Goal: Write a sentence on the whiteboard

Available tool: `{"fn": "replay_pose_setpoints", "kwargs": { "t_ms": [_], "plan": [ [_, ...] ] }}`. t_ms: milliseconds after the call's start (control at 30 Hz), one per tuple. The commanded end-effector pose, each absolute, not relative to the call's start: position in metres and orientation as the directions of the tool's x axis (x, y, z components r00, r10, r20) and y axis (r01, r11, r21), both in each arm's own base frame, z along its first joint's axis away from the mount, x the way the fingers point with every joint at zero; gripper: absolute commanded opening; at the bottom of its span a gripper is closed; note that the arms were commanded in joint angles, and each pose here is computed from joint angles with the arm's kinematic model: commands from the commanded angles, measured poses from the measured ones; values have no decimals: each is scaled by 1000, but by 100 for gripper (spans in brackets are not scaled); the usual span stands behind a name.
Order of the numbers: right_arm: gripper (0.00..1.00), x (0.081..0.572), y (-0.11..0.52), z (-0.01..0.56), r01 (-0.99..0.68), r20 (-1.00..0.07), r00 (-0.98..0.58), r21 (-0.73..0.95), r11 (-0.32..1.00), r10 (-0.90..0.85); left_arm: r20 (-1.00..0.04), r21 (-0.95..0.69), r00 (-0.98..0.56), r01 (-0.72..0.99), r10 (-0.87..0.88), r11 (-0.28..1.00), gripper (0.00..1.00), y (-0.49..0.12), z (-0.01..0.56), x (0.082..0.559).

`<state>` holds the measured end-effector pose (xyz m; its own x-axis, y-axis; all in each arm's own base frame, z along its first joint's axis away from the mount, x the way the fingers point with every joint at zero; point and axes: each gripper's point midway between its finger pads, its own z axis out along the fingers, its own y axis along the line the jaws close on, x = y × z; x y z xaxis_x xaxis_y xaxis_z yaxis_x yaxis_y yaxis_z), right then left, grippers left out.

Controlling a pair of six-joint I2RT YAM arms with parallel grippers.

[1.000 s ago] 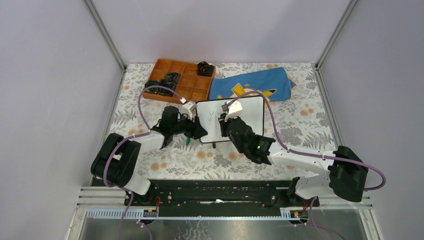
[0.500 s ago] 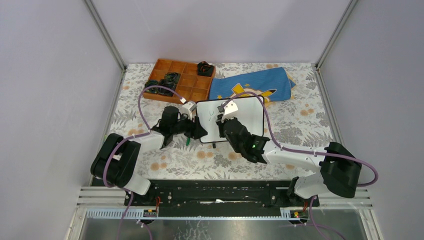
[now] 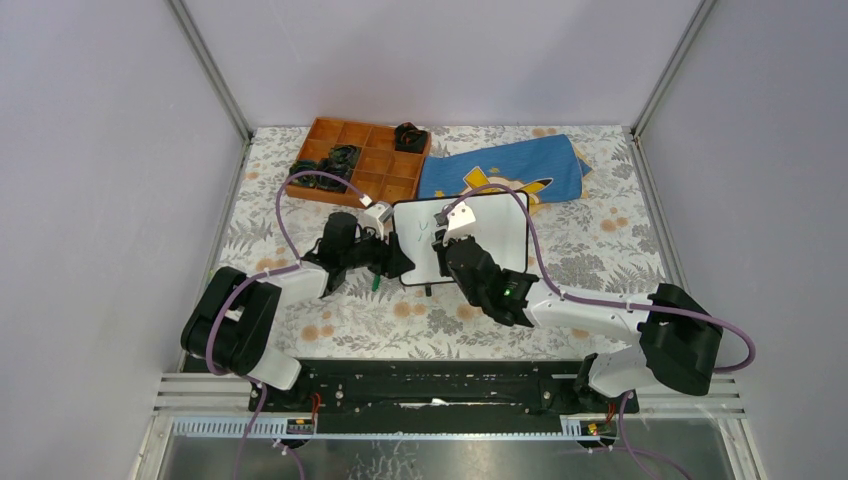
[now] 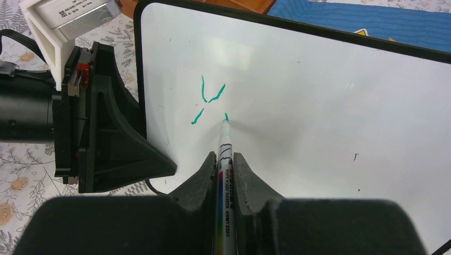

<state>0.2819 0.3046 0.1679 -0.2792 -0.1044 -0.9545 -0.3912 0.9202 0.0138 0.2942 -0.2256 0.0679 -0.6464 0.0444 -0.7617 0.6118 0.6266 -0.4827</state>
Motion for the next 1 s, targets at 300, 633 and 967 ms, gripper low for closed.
{"fn": "replay_pose_setpoints", "kwargs": {
  "t_ms": [300, 633, 967],
  "plan": [
    [0, 290, 290, 178, -313, -960, -267, 7, 950, -81, -804, -431, -591, 648, 57, 628, 58, -229, 83, 303],
    [0, 292, 286, 184, -290, -964, -252, -4, 957, -80, -803, -431, -593, 648, 62, 629, 55, -229, 82, 303],
    [0, 296, 287, 193, -282, -970, -232, -4, 959, -72, -801, -429, -595, 650, 69, 628, 41, -230, 81, 302]
  ]
}}
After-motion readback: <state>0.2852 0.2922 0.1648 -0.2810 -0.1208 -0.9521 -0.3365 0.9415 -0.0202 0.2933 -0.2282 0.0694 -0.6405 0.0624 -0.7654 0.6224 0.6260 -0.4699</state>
